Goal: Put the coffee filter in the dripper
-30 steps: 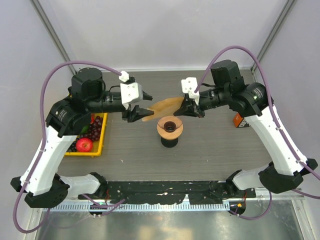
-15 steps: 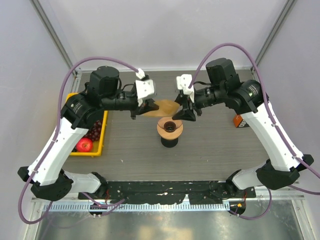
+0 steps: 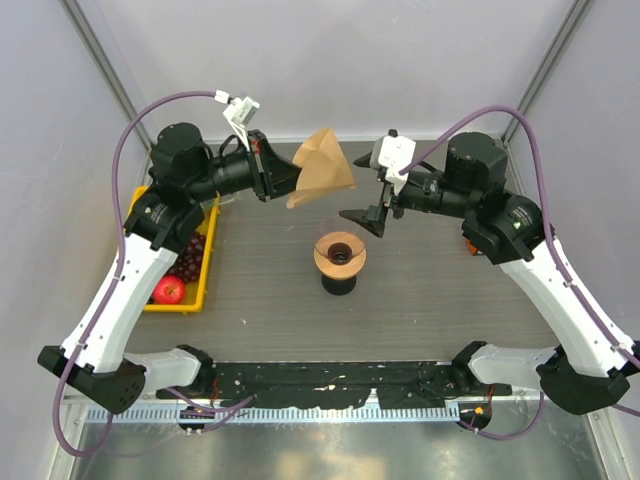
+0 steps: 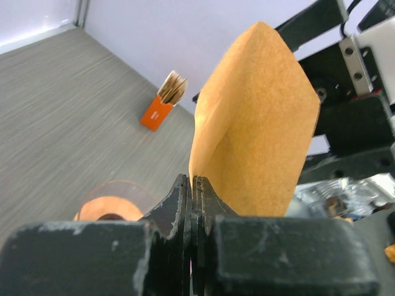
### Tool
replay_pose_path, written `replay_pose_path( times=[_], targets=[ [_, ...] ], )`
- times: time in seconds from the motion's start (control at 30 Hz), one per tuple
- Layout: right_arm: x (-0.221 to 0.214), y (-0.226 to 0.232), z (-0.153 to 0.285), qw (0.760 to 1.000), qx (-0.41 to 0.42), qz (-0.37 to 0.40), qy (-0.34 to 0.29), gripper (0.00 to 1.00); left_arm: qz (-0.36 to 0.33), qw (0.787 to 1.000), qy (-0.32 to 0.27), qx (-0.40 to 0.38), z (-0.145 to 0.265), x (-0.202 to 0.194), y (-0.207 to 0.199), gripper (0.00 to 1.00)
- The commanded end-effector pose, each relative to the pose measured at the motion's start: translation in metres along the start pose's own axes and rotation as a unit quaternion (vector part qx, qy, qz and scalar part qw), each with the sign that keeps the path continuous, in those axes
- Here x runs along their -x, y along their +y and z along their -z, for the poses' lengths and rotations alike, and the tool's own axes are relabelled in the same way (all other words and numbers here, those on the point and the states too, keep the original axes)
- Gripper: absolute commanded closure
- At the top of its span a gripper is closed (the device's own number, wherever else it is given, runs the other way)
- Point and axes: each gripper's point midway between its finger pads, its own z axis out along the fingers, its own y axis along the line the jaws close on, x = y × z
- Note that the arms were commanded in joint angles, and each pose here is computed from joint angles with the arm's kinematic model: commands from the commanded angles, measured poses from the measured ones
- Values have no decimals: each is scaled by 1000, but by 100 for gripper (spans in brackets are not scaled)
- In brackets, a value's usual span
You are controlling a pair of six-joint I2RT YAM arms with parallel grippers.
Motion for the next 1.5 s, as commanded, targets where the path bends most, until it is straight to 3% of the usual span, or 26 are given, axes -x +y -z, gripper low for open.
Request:
replay_pose_path(
  times=[0.0,0.3,0.4,0.53,0.67,0.7,0.77,0.8,0.87,1.0,1.1,1.3,1.47],
  targets=[
    [26,-32,-12,994,-81,68,-24,1,44,997,-43,-44,0,25,-25,100],
    [34,-36,-31,988,-96,124,-4,0,39,998,-31,-44,-3,14,-27,100],
    [33,-34,-31,987,-88,134,-2,5,33,999,-28,-29,-3,9,-23,100],
    [30,-27,-27,986,-79,144,-2,30,31,999,-23,-5,-2,4,-14,100],
    [25,-22,-24,987,-73,143,3,42,28,999,-20,4,-2,2,-11,100],
    [26,-20,-22,987,-69,143,1,42,30,999,-19,6,-3,2,-10,100],
    [25,-19,-22,988,-70,138,3,32,33,999,-18,8,-3,1,-8,100],
    [25,-21,-21,988,-74,135,4,21,33,999,-17,8,-3,0,-8,100],
    [25,-25,-20,988,-86,128,7,10,39,999,-18,9,-3,0,-8,100],
    [26,-26,-21,988,-91,125,-1,3,83,996,-24,4,-5,-1,-9,100],
    [27,-26,-25,987,-93,133,-4,7,113,993,-27,-1,-7,-1,-10,100],
    [27,-31,-27,982,-103,158,10,30,144,989,-23,23,-10,-5,-2,100],
    [24,-28,-28,982,-95,160,15,37,145,989,-24,26,-10,-6,0,100]
  ],
)
